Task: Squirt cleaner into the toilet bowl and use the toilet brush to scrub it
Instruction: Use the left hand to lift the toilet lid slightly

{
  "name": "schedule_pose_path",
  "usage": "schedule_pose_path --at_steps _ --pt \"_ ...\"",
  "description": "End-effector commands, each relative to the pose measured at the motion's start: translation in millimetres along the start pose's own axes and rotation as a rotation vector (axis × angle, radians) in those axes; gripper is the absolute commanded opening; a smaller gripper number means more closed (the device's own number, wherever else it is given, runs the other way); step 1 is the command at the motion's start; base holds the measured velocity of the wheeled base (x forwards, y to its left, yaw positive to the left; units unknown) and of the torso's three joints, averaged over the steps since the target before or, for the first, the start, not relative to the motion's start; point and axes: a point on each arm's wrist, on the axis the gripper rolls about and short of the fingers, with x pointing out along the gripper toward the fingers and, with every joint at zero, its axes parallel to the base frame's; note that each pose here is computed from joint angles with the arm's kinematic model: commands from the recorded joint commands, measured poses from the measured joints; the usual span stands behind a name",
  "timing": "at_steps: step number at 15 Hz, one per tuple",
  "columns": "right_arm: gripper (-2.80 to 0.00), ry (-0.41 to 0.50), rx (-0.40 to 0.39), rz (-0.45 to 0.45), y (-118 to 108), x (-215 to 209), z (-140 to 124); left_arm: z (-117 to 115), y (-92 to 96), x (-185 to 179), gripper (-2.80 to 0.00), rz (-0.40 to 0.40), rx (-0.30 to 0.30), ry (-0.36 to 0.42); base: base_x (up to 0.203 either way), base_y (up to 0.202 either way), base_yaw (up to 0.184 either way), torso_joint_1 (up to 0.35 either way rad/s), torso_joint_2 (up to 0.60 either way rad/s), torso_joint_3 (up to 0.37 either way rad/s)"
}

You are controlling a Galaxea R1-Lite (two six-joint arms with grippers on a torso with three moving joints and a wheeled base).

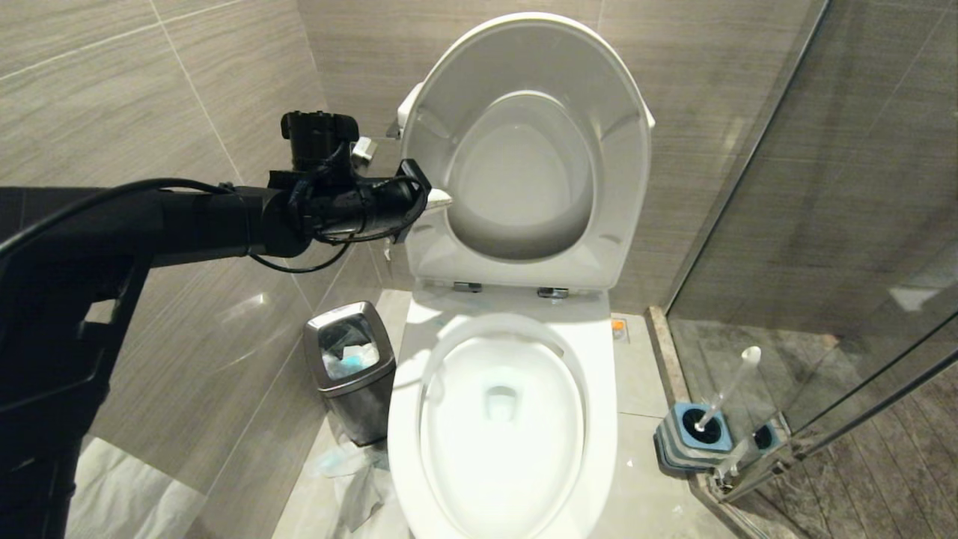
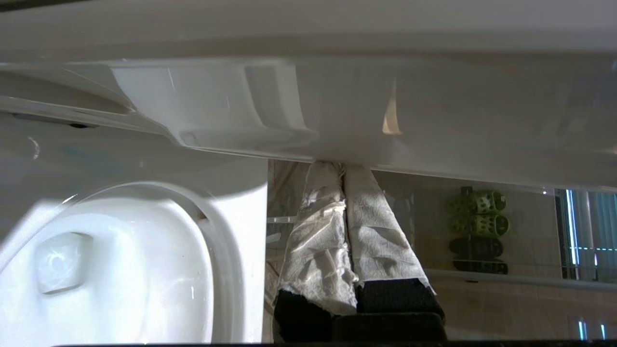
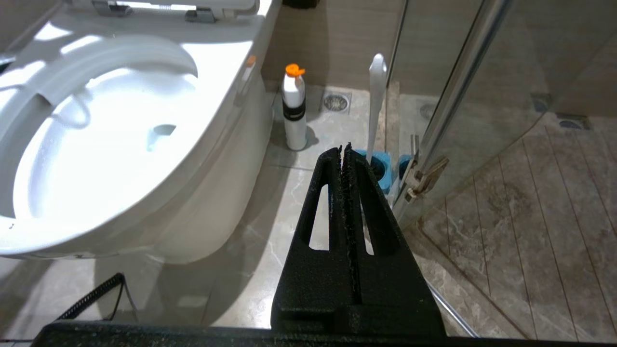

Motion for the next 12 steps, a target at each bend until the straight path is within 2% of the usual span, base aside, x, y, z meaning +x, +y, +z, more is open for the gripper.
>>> schedule_pose_path --at_steps 1,4,8,10,12 --pt "-2.8 0.002 0.0 0.0 0.0 0.2 -0.4 1.1 1.2 -0.2 -2.8 0.0 0.001 -0.005 0.0 0.0 0.0 0.003 0.0 -0.2" --pt "-2.8 0.001 0.0 0.0 0.0 0.1 0.0 1.4 0.7 -0.8 -2.8 0.001 0.059 -0.008 0.0 0.0 0.0 0.0 0.0 -0.078" --pt "-2.8 0.002 0.0 0.0 0.0 0.2 -0.4 6.4 -2.9 -5.3 -2.8 -0.004 0.07 -0.031 0.0 0.0 0.0 0.0 0.0 0.0" --pt "-2.8 0.002 0.0 0.0 0.0 0.2 -0.4 14.6 -4.0 -10.0 -2.8 -0.021 0.084 -0.074 0.0 0.0 0.0 0.0 0.0 0.0" --pt "-2.8 0.002 0.0 0.0 0.0 0.2 -0.4 23.8 -8.9 -13.4 -2.8 -0.078 0.124 -0.141 0.0 0.0 0.0 0.0 0.0 0.0"
